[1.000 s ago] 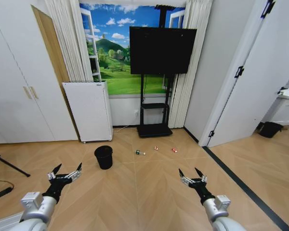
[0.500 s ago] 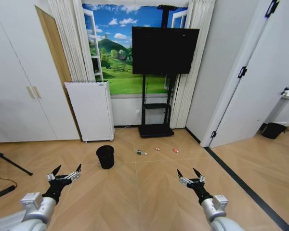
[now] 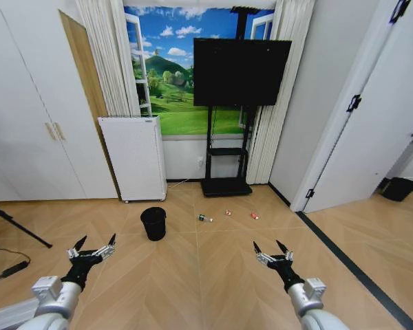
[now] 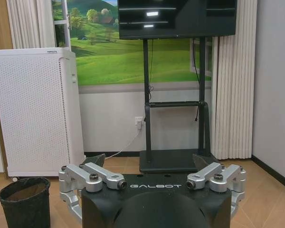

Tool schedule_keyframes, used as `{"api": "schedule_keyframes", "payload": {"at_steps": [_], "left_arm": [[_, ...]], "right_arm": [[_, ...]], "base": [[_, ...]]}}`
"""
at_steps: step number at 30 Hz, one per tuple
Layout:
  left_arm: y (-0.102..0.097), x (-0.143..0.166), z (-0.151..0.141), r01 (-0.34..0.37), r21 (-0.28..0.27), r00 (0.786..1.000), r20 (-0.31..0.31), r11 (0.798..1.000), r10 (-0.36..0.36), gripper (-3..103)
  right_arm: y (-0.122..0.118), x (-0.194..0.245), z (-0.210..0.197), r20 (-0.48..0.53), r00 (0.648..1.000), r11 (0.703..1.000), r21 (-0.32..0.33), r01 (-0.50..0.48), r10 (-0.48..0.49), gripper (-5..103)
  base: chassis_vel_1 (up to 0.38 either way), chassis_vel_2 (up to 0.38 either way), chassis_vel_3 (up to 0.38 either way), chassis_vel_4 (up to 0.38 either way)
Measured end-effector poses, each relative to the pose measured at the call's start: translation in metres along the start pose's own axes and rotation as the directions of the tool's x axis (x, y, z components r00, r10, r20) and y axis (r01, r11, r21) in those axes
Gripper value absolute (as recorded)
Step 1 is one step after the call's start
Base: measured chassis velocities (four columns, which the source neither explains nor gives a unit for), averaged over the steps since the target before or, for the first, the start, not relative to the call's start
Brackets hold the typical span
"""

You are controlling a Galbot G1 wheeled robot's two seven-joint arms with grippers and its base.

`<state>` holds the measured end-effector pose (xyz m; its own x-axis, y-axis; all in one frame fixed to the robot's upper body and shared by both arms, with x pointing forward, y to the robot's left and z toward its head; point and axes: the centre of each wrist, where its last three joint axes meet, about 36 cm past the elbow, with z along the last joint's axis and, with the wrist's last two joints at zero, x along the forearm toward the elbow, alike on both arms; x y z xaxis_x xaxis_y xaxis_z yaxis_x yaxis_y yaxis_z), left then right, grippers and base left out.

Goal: Pick up the trash bin and place the garbage on the floor into it.

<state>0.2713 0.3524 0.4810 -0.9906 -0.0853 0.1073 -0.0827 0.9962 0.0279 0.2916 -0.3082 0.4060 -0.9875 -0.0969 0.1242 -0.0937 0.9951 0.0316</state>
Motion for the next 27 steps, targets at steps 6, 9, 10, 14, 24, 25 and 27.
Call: {"api": "schedule_keyframes", "payload": {"at_steps": [6,9,10,14,24,25,27], "left_arm": [[-0.0001,0.0004,-0.001,-0.01,-0.004,1.0,0.0,1.0,0.01,100],[-0.0003,0.0,-0.0017,-0.01,-0.005,1.0,0.002,1.0,0.01,100],[-0.0003,0.0,-0.0017,-0.01,-0.005,1.0,0.002,1.0,0.01,100],[-0.0006,0.0,-0.0015,-0.01,-0.004,1.0,0.001,1.0,0.01,100],[-0.0006,-0.0002,-0.0011,-0.013,-0.004,1.0,0.0,1.0,0.013,100],[-0.0008,-0.0003,-0.001,-0.015,-0.004,1.0,0.0,1.0,0.015,100],[-0.0009,-0.0002,-0.001,-0.015,-0.003,1.0,0.0,1.0,0.015,100]], "right_arm": [[-0.0009,-0.0024,0.0011,0.003,1.0,1.0,0.004,0.021,-0.021,100],[-0.001,-0.0027,0.002,0.004,1.0,1.0,0.01,0.025,-0.025,100],[-0.0011,-0.0027,0.002,0.004,1.0,1.0,0.01,0.026,-0.026,100],[-0.0014,-0.0026,0.0023,0.004,1.0,1.0,0.012,0.028,-0.028,100],[-0.0012,-0.0019,0.004,0.0,1.0,0.999,0.011,0.031,-0.031,100],[-0.0013,-0.0016,0.0047,0.0,1.0,0.999,0.012,0.031,-0.031,100],[-0.0015,-0.0013,0.0054,-0.001,1.0,0.999,0.012,0.03,-0.03,100]], "base": [[0.0,0.0,0.0,0.0],[0.0,0.0,0.0,0.0],[-0.065,0.063,0.043,-0.047],[-0.081,0.095,0.08,-0.097],[-0.178,0.207,0.19,-0.206],[-0.258,0.244,0.281,-0.267],[-0.258,0.271,0.276,-0.267]]}}
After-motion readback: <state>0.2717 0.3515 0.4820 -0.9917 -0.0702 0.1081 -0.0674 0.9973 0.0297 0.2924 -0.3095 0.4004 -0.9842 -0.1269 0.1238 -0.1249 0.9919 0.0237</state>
